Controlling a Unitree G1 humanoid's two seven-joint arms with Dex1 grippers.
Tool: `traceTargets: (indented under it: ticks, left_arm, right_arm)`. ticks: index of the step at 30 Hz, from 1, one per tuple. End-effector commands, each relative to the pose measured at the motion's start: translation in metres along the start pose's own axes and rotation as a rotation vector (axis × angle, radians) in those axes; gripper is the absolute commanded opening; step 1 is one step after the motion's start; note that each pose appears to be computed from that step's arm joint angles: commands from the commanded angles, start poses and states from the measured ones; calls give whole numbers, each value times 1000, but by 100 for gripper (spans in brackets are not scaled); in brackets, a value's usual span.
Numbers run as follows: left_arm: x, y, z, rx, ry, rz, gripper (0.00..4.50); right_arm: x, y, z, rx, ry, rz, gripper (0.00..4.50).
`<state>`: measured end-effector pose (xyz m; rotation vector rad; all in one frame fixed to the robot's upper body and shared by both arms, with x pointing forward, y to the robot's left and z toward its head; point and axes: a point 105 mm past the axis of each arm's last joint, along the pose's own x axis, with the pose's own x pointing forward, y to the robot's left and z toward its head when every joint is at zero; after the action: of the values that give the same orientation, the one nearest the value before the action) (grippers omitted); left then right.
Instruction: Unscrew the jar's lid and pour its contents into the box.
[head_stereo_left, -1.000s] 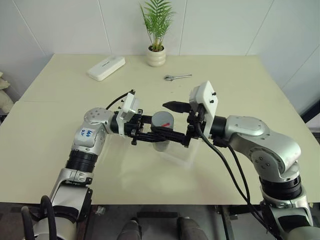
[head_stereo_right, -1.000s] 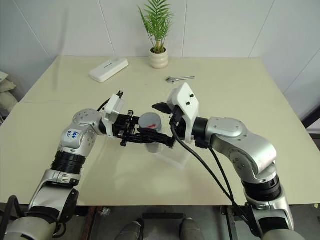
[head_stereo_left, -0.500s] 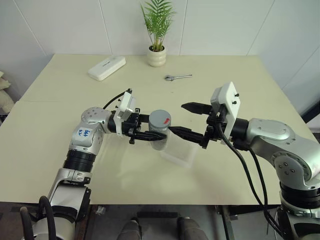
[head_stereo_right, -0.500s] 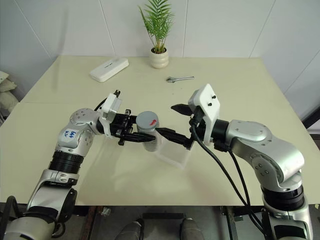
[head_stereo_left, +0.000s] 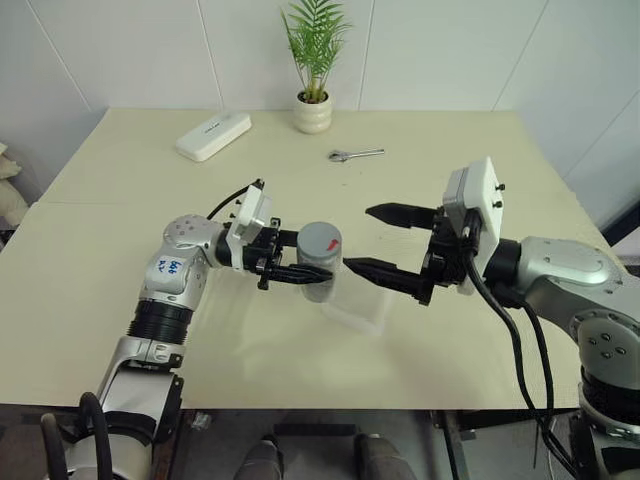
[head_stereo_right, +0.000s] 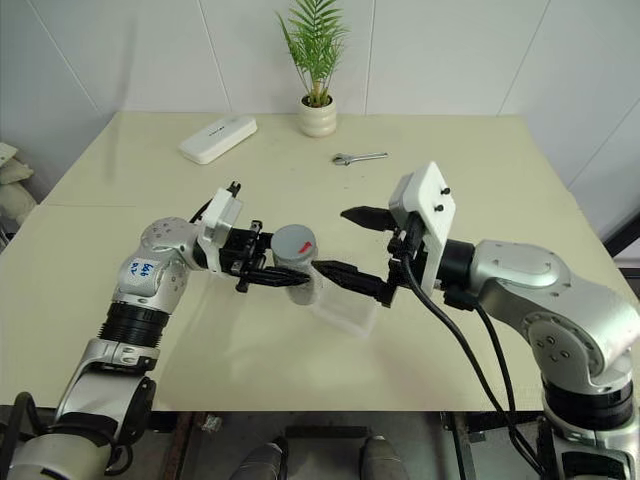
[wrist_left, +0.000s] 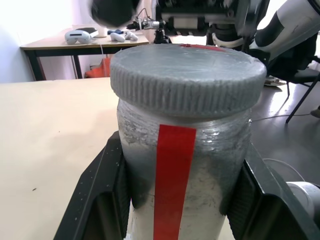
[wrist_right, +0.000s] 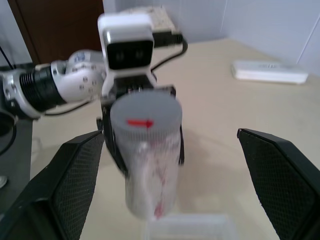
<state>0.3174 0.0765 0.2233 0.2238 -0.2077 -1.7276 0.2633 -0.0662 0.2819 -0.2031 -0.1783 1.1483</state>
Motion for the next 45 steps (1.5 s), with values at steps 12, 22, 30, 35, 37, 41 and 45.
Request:
traceTargets:
  ticks: [12, 22, 30, 35, 37, 41, 45]
  left_arm:
    - [15, 0, 12, 33, -28, -67, 198]
    - [13, -2, 10, 38, -24, -62, 198]
    - [12, -3, 9, 38, -24, -58, 198]
    - [9, -3, 9, 40, -17, -52, 198]
    - [9, -2, 9, 40, -16, -49, 198]
    - [8, -2, 8, 39, -14, -45, 198]
    - [7, -2, 7, 35, -14, -39, 198]
  right_arm:
    - [53, -1, -5, -14, -33, 41, 447]
    - [53, -5, -7, -22, -21, 24, 447]
    - [41, -10, -8, -24, -6, -5, 447]
    - [30, -16, -12, -25, 21, -47, 447]
    - [27, -18, -13, -25, 26, -59, 447]
    - [19, -22, -15, -28, 40, -81, 447]
    - [9, -26, -14, -30, 46, -118, 447]
